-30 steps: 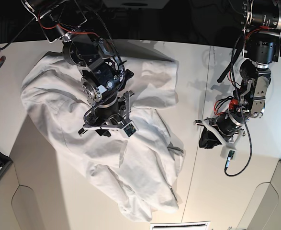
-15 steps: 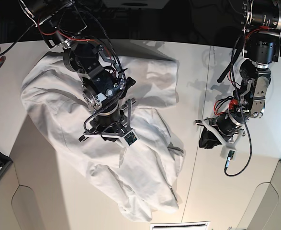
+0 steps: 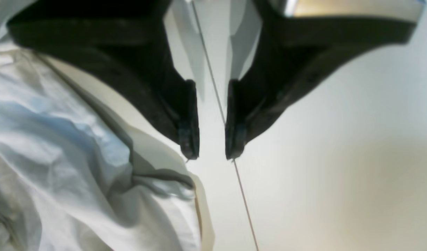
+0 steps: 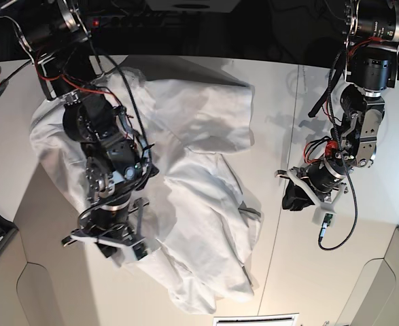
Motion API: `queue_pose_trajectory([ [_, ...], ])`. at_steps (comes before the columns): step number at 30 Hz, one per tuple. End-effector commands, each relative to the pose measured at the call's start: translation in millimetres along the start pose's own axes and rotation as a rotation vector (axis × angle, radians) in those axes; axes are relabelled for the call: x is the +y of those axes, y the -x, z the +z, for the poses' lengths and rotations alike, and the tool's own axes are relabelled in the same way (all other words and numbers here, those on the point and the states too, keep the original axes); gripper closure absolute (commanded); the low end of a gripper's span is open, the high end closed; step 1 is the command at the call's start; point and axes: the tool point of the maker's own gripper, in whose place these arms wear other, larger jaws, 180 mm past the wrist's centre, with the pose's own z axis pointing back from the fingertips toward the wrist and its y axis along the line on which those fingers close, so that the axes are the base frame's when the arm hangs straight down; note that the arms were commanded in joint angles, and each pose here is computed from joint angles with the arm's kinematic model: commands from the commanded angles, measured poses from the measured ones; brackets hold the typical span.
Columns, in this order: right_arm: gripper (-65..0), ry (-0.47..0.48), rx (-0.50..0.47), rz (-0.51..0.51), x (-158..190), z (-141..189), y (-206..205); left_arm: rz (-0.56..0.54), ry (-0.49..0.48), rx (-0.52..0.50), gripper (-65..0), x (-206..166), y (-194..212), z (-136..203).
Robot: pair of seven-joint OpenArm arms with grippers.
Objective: Layout the t-shirt on the table in an organized manner, then fold the t-shirt properly
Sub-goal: 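Drag the grasped shirt edge with the right gripper to spread it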
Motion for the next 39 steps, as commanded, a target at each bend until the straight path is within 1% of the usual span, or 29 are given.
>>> queue_pose_trajectory([
  [1, 0.0, 0.085, -0.030, -0.041, -34.4, -8.4, -15.3, -0.008, -0.001, -0.064, -16.8, 4.5, -24.7, -0.6],
  [4, 0.0, 0.178, 0.032, -0.146, -82.6, -22.9, 0.8, -0.008, 0.000, -0.066, -16.8, 4.4, -25.1, -0.6],
  [6, 0.0, 0.257, 0.078, -0.248, -116.4, -28.5, 18.1, -0.007, 0.000, -0.066, -16.8, 4.2, -25.1, -0.6],
  [8, 0.0, 0.315, 0.112, -0.322, -144.3, -31.8, 36.2, -0.007, 0.000, -0.066, -16.8, 4.2, -25.0, -0.6],
  [12, -0.8, 0.366, 0.140, -0.433, -183.9, -35.8, 66.8, -0.007, 0.000, -0.066, -16.8, 4.2, -25.1, -0.6],
  [14, -19.2, 0.345, 0.150, -0.464, -189.3, -38.1, 76.2, -0.007, 0.000, -0.067, -16.8, 4.2, -25.2, -0.6],
  [15, -26.4, 0.314, 0.150, -0.464, -186.9, -40.0, 78.0, -0.005, 0.000, -0.068, -16.8, 4.2, -25.5, -0.7],
  [16, -30.8, 0.287, 0.147, -0.460, -184.2, -41.6, 77.7, 0.000, 0.001, -0.071, -16.8, 4.1, -26.0, -0.6],
  [17, -31.8, 0.266, 0.142, -0.458, -181.6, -42.8, 76.3, 0.007, 0.003, -0.074, -16.8, 3.9, -26.5, -0.6],
  [20, -31.7, 0.215, 0.096, -0.495, -174.3, -46.0, 66.7, 0.012, 0.004, -0.076, -16.8, 3.7, -26.9, -0.6],
  [23, -31.7, 0.125, 0.043, -0.535, -161.4, -49.5, 53.6, 0.012, 0.004, -0.075, -16.8, 3.7, -26.6, -0.5],
  [26, -31.6, 0.000, -0.004, -0.581, -142.3, -51.2, 38.4, 0.011, 0.003, -0.075, -16.8, 3.9, -26.8, -0.5],
  [27, -30.5, -0.053, -0.018, -0.598, -133.2, -50.9, 32.6, 0.012, 0.003, -0.076, -16.8, 3.9, -26.9, -0.5],
  [28, -25.2, -0.121, -0.023, -0.608, -121.1, -49.7, 27.6, 0.012, 0.004, -0.076, -16.8, 3.7, -26.9, -0.6],
  [29, -15.8, -0.194, -0.017, -0.620, -107.0, -47.5, 23.4, 0.012, 0.004, -0.077, -16.8, 3.7, -27.2, -0.6],
  [30, -5.0, -0.269, -0.005, -0.632, -91.2, -44.2, 19.4, 0.011, 0.003, -0.082, -16.8, 3.8, -28.2, -0.6],
  [31, 0.0, -0.351, 0.002, -0.656, -73.5, -39.1, 13.8, 0.011, 0.004, -0.088, -16.8, 3.8, -30.0, -0.7],
  [35, 0.0, -0.637, -0.002, -0.820, -7.6, -9.3, -13.1, 0.009, 0.003, -0.117, -16.8, 4.1, -36.7, -0.8],
  [37, 0.0, -0.773, -0.010, -0.866, 24.9, 11.7, -22.6, 0.009, 0.003, -0.126, -16.8, 3.9, -38.3, -0.6],
  [39, 0.0, -0.899, -0.028, -0.891, 53.9, 35.0, -29.4, 0.006, 0.003, -0.135, -16.8, 4.0, -40.7, -0.7],
])
